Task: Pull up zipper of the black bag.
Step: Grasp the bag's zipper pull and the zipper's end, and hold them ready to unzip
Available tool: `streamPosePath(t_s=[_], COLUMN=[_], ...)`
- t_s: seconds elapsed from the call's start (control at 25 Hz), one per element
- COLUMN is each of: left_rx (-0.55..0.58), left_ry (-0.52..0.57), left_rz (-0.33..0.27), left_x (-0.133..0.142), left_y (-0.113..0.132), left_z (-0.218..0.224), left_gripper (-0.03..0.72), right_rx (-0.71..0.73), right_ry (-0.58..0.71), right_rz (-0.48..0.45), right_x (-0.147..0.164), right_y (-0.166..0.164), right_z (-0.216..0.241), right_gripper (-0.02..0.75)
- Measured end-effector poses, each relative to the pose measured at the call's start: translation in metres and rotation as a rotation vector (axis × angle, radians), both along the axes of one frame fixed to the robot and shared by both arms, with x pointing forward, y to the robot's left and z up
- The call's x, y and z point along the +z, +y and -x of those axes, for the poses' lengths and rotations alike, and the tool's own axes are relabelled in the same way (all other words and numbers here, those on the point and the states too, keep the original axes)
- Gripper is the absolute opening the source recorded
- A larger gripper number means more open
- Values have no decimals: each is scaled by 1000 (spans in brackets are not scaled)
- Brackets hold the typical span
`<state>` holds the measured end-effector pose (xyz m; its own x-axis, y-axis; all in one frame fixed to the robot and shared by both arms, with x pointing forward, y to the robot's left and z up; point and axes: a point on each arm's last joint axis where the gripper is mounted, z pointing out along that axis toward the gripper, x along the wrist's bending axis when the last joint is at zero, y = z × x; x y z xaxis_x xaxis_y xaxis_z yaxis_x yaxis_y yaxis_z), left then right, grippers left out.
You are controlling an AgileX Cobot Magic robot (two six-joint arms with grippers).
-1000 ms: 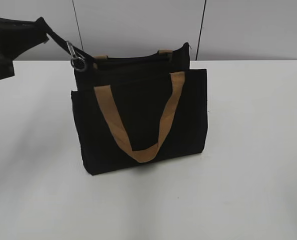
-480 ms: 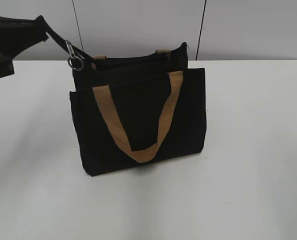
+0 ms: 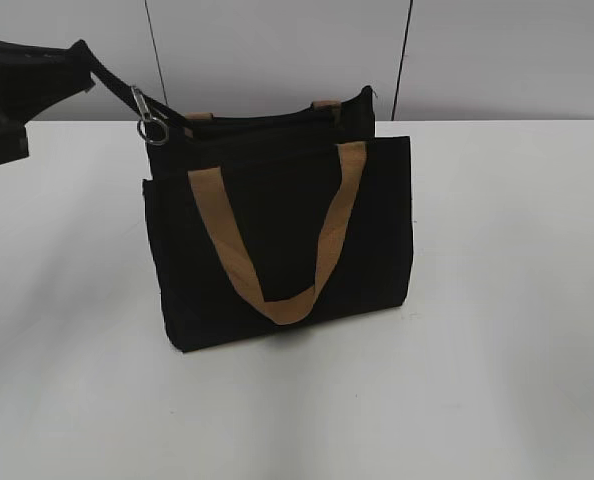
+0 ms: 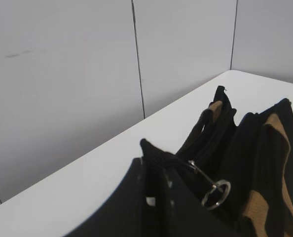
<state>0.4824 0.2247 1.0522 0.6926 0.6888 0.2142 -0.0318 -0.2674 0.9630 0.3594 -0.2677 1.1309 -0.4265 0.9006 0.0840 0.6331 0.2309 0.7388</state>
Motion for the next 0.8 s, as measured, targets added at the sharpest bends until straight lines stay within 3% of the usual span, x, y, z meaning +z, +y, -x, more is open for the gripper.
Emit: streamPosePath(t_s=[0.4, 0.8], left_rx=[-2, -4], left_ry=[0, -1], left_rz=[-3, -4], left_x=[0, 0], left_y=[0, 0], left_z=[0, 0], left_gripper=[17, 17], right_rx=[198, 410], right_ry=[-23, -36], right_rz=[-121, -129], right_x=[0, -37], right_y=[18, 105], right_z=[-77, -114], right_gripper=[508, 493])
